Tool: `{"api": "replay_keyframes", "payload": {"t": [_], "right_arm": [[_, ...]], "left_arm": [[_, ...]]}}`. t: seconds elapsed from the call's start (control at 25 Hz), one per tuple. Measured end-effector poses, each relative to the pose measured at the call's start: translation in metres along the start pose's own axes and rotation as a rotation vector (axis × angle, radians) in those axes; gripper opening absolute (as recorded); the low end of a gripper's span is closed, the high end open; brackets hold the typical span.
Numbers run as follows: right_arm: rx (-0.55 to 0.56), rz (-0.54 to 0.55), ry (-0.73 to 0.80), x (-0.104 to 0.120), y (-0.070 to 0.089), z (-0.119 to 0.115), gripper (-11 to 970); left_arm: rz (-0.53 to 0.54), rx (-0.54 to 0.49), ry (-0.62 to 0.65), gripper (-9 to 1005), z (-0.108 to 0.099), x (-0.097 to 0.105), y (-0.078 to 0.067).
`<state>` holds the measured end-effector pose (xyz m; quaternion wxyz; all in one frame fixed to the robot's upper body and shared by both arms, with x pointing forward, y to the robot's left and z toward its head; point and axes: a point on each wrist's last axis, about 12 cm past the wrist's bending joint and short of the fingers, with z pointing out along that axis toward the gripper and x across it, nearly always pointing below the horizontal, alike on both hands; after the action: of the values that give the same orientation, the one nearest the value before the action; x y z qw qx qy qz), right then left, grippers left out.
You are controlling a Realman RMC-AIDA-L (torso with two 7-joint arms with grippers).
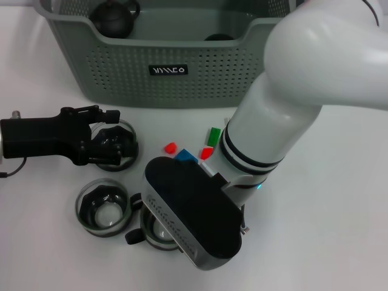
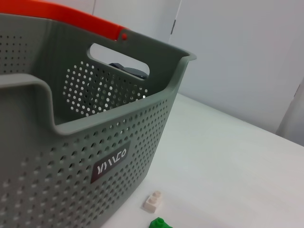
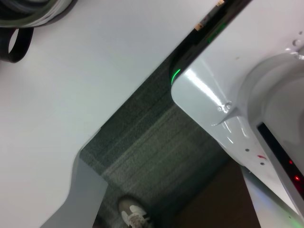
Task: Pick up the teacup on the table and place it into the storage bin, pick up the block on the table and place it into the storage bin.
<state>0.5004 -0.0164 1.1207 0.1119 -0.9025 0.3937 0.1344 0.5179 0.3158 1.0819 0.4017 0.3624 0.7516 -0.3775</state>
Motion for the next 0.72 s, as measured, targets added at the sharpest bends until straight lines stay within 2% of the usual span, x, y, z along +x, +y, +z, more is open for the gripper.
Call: {"api": "replay_keyframes", "payload": {"t": [0.08, 0.32, 0.48, 0.72], "right_arm": [[0.001, 0.013, -0.004, -0.001, 0.0, -0.002, 60], [-0.014, 0.116, -0.036, 0.011, -0.001, -0.023, 60], [-0.002, 0.195, -0.103, 0.023, 0.003, -0.05, 61], [0.043, 0.341, -0.229, 0.054, 0.012, -0.102, 61]], "left_arm": [[0.0, 0.0, 0.0, 934, 0.0, 0.0, 0.0], [-0.002, 0.008, -0.001, 934, 0.0, 0.0, -0.001], [-0.006, 0.005, 0.0, 935, -0.002, 0.002, -0.002], [-0.004, 0.005, -0.001, 935, -0.002, 0.002, -0.002]]}}
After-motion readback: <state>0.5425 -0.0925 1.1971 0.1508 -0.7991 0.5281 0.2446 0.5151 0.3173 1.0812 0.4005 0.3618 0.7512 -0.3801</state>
